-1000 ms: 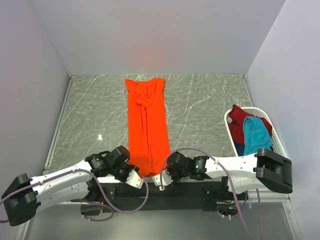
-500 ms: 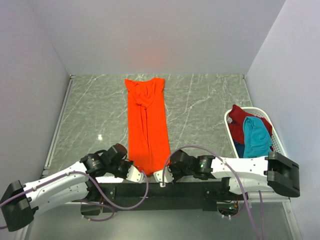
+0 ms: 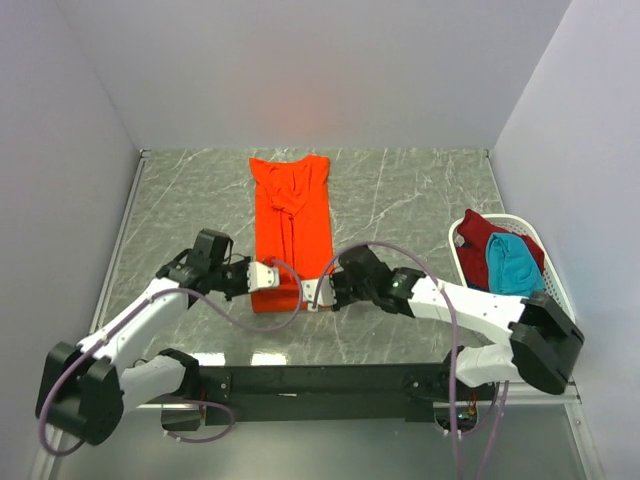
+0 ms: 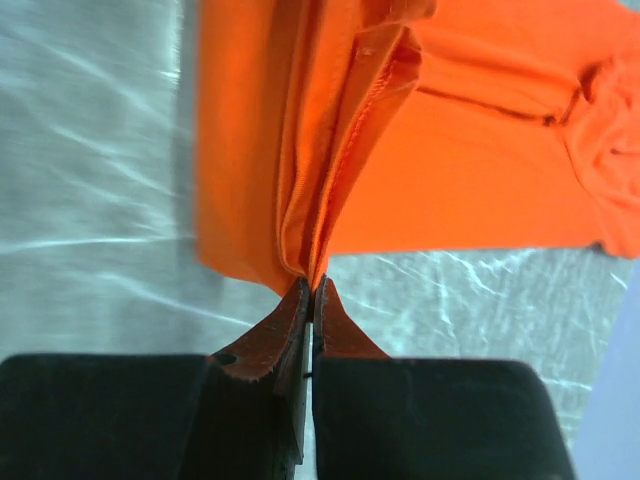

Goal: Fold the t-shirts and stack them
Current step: Fold the tshirt

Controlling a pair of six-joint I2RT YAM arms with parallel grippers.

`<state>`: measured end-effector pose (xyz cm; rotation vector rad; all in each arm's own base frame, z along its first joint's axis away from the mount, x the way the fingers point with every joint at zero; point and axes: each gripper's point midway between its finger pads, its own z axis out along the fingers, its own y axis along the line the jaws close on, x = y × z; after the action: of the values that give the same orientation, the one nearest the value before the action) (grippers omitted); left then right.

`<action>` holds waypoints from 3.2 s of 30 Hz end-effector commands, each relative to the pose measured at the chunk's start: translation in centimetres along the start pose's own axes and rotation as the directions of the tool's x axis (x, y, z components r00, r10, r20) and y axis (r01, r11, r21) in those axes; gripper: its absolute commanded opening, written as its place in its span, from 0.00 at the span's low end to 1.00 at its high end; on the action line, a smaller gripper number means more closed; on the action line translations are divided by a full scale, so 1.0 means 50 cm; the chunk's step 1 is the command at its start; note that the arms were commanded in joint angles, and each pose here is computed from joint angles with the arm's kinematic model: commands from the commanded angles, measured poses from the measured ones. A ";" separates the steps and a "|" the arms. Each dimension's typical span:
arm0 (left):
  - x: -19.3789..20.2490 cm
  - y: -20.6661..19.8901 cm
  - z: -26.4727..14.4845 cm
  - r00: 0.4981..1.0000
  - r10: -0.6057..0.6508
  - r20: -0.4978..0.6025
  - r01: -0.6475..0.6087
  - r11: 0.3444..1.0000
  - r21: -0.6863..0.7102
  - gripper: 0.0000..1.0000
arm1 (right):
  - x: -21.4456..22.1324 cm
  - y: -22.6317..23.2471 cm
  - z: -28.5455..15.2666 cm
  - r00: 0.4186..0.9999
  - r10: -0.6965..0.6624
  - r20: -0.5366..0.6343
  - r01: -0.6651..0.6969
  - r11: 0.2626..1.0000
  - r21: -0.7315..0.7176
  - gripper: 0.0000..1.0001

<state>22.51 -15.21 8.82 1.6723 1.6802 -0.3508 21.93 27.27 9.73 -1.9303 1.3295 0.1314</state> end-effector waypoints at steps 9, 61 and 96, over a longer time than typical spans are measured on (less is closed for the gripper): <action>-0.021 0.253 0.023 0.989 0.128 0.074 -0.115 0.980 -0.161 0.01 | 0.047 -0.238 0.045 0.999 -0.041 0.005 0.040 0.990 0.139 0.00; 0.104 0.114 0.127 0.979 0.196 0.051 -0.197 0.980 0.015 0.53 | 0.144 -0.073 0.160 0.992 -0.039 -0.119 0.030 0.997 -0.076 0.42; 0.017 0.199 0.057 0.991 0.018 0.132 -0.010 0.998 -0.055 0.01 | 0.099 -0.166 0.072 0.971 0.222 -0.088 -0.220 0.975 0.032 0.00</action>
<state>32.21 -14.48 5.37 1.6610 1.6055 -0.3634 31.59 26.59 4.38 -1.8948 1.6190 0.1172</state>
